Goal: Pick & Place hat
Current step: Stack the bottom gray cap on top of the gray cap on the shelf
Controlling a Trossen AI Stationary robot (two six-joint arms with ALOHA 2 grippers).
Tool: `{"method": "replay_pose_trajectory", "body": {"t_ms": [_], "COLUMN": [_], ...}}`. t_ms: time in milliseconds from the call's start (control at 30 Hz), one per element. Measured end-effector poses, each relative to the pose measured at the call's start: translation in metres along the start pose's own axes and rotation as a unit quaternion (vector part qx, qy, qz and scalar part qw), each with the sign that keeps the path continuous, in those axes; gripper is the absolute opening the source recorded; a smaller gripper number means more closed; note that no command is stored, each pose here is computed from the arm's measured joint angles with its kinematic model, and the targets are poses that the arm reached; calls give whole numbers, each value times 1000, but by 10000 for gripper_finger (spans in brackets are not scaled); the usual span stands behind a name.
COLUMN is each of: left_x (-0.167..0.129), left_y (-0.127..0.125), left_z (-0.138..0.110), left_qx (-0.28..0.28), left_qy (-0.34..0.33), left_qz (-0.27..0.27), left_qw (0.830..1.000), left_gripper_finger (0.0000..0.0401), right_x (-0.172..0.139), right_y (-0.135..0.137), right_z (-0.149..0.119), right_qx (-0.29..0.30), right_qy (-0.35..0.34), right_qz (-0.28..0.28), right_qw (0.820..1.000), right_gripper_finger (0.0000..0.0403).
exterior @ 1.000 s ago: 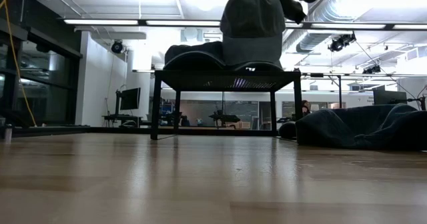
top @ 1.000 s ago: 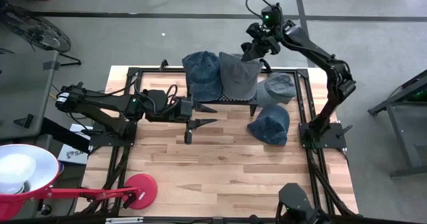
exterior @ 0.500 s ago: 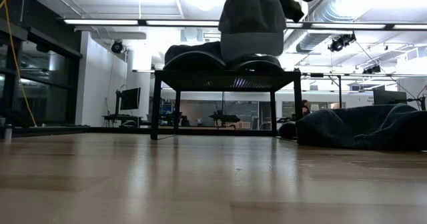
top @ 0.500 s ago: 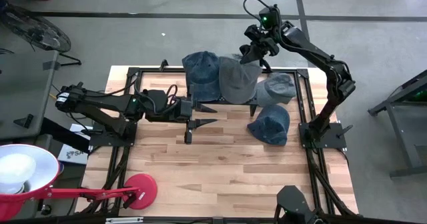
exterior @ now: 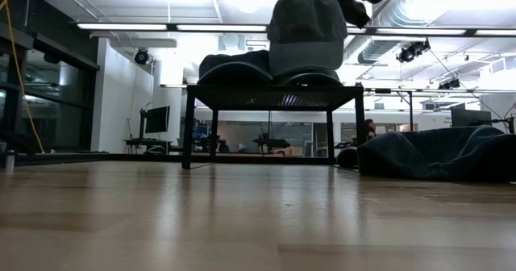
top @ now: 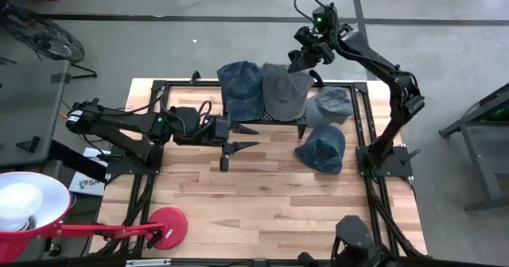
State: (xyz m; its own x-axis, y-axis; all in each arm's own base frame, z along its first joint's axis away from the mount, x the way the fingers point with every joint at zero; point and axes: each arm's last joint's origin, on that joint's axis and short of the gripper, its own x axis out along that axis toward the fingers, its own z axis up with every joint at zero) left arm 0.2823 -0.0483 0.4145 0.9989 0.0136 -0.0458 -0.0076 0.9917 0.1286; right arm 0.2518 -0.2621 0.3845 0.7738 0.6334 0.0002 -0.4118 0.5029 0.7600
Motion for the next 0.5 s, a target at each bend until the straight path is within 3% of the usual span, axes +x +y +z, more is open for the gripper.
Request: {"method": "replay_pose_trajectory", "body": {"t_ms": [500], "left_x": [0], "left_y": [0], "left_z": [0], "left_qx": [1], "left_qy": [0], "left_qz": [-1], "left_qw": [1000], "left_gripper_finger": [117], "right_x": [-8], "right_y": [0], "right_z": [0], "right_qx": [-1], "right_qy": [-8], "right_qz": [-7], "right_qw": [1000], "right_gripper_finger": [23]}}
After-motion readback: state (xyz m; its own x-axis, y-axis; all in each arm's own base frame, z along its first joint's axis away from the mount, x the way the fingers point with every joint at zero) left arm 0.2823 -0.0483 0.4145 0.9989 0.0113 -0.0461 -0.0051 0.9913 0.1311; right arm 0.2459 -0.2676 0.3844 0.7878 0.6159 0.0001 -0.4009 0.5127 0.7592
